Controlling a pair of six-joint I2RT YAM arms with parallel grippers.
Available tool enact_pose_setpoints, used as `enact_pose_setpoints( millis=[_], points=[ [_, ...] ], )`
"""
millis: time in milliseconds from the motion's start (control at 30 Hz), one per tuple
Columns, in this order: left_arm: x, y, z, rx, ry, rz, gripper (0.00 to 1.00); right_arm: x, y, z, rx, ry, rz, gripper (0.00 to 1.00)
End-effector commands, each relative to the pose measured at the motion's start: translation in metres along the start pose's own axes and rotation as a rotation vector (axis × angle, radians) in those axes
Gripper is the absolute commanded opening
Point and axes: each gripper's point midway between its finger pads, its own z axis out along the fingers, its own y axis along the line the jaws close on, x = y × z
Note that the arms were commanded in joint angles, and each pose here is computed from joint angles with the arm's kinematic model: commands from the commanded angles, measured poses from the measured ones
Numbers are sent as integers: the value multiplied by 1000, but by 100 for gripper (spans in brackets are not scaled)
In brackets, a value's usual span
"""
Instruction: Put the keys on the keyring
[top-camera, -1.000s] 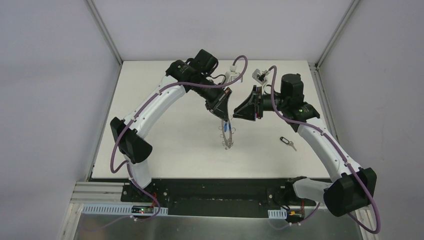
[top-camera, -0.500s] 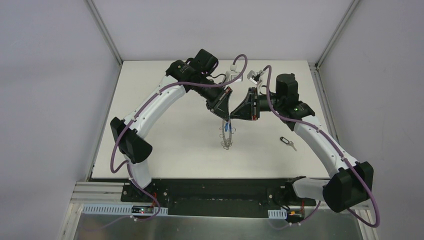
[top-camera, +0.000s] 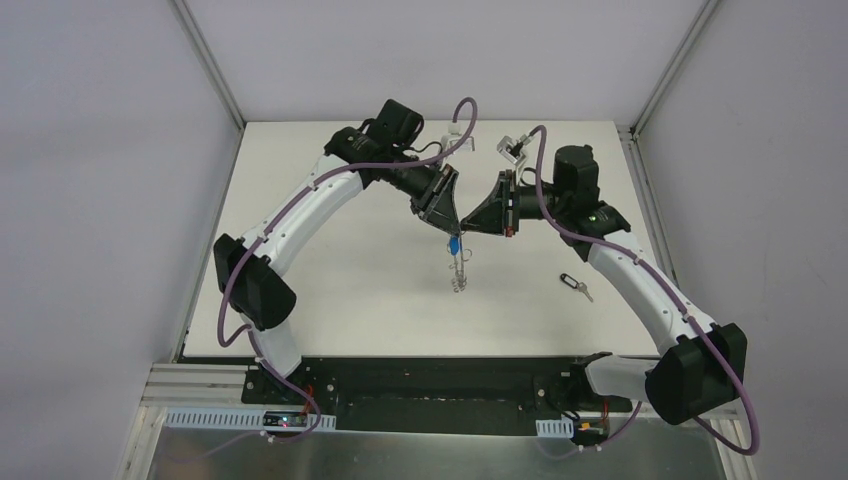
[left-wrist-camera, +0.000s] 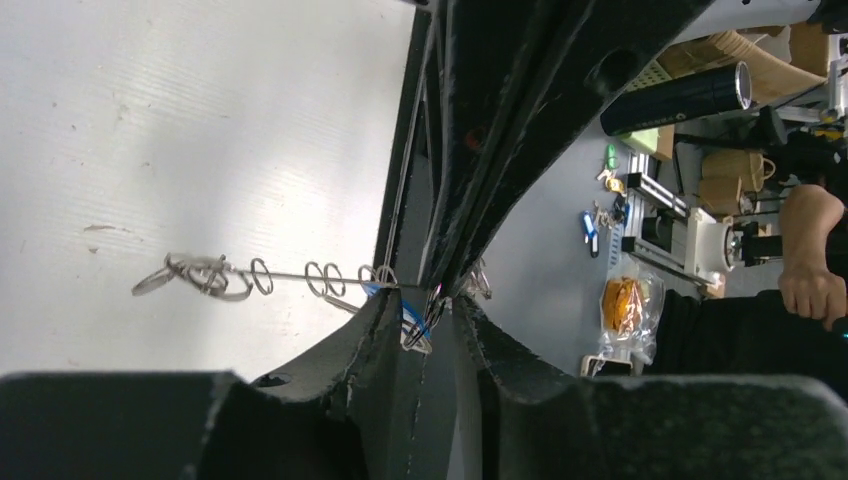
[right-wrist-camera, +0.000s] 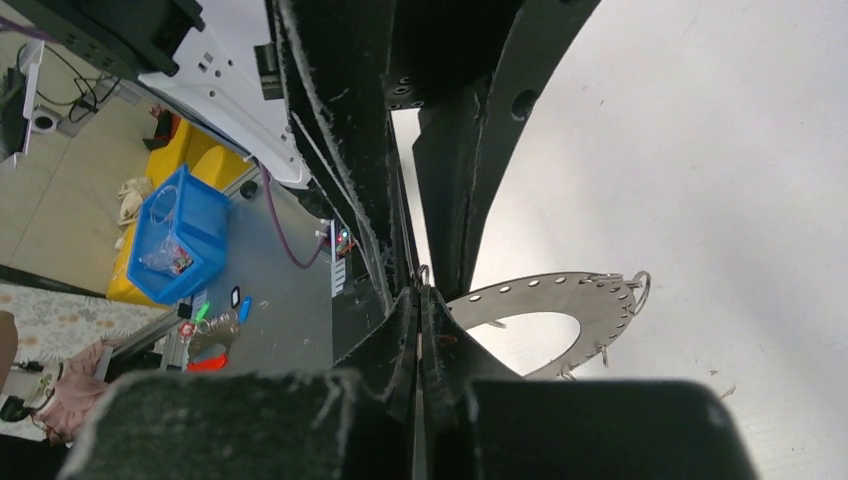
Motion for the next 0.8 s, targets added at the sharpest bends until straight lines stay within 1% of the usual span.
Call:
enact_pose_setpoints(
  millis=[0, 100, 233, 367, 633, 767],
  points=[
    [-32, -34, -23, 97, -179, 75, 28, -40, 13, -3, 5, -90, -50, 0],
    [-34, -35, -24, 100, -205, 82, 31, -43, 11, -3, 16, -106, -31, 0],
    [-36, -34, -23, 111, -214, 69, 31, -45, 9, -6, 17, -128, -7, 0],
    [-35, -34, -21, 130, -216, 48, 26, -49, 6, -10, 23, -152, 16, 0],
    [-28, -34, -19, 139, -212, 38, 26, -53, 4, -15, 23, -175, 25, 0],
    [-29, -33, -21, 146, -220, 24, 24, -52, 3, -17, 21, -180, 27, 0]
  ],
)
